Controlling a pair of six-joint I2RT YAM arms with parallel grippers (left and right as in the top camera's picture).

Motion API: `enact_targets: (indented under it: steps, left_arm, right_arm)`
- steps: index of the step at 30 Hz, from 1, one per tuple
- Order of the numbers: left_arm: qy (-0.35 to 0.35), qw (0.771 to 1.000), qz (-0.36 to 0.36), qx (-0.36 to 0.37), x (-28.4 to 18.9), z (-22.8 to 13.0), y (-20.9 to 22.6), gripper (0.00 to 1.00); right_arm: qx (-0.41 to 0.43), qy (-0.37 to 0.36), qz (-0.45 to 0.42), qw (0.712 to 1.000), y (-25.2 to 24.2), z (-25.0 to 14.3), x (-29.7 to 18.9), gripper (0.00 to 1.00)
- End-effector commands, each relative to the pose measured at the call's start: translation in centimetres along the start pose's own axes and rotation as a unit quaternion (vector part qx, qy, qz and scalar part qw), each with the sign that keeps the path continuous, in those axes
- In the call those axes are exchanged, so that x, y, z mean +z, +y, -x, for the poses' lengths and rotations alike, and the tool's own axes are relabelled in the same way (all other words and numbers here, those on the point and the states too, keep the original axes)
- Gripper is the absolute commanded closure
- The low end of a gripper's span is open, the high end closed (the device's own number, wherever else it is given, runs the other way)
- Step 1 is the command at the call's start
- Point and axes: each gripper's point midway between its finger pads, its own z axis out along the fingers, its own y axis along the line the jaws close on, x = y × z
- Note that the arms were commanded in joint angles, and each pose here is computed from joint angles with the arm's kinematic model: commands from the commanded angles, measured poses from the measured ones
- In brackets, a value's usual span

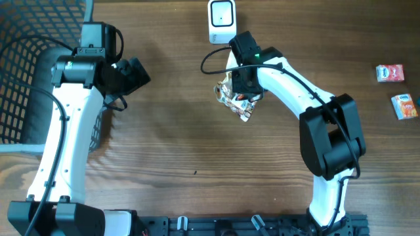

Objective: Scan the item barcode
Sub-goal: 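Lift the hex wrench packet and hold it over the scanner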

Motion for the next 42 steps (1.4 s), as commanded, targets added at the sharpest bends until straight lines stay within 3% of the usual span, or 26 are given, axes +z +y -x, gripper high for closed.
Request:
enact_targets:
  steps: [1,3,6,10,17,21,24,30,37,42]
  left_arm:
    - [-0.005,1.000,0.008,-0.010,0.1,0.3,0.3,0.00]
    - [-0.005,1.000,0.008,-0.010,0.1,0.3,0.3,0.00]
    - [-0.005,1.000,0.008,-0.010,0.1,0.3,0.3,0.00]
    - [-0.005,1.000,0.008,-0.010,0.1,0.3,0.3,0.00]
    - [-0.005,1.000,0.008,-0.010,0.1,0.3,0.3,0.00]
    - [-0.005,1.000,0.008,-0.011,0.1,0.3,0.3,0.00]
    - [-0.005,1.000,0.008,-0.010,0.1,0.3,0.3,0.00]
    - [-0.005,1.000,0.008,-0.010,0.1,0.3,0.3,0.00]
    - [-0.005,1.000,0.008,-0.010,0.1,0.3,0.3,0.00]
    - [-0.005,1.000,0.008,-0.010,0.1,0.3,0.3,0.00]
  right_arm:
    - [0.000,-0.018,0.024,1.000,-0.5,2.1,-3.7,0.80]
    - [-0.011,-0.031,0.079,0.996,0.6,2.9,-6.1,0.80]
    - [-0.001,-0.038,0.160,0.986,1.8,3.5,-8.5,0.90]
    - [0.018,-0.039,0.268,0.962,2.5,4.8,-10.3,0.91]
    - [0.049,-0.052,0.292,0.954,3.1,6.0,-10.9,0.95]
    - [0.075,-0.109,0.314,0.940,3.7,9.2,-12.2,0.95]
    - [0.095,-0.171,0.280,0.940,3.1,12.0,-13.4,0.95]
    - [0.104,-0.280,0.271,0.915,3.2,17.3,-18.6,0.94]
    - [0.071,-0.299,0.231,0.923,6.2,19.5,-12.0,0.95]
    - [0.101,-0.329,0.214,0.914,7.4,20.9,-9.1,0.95]
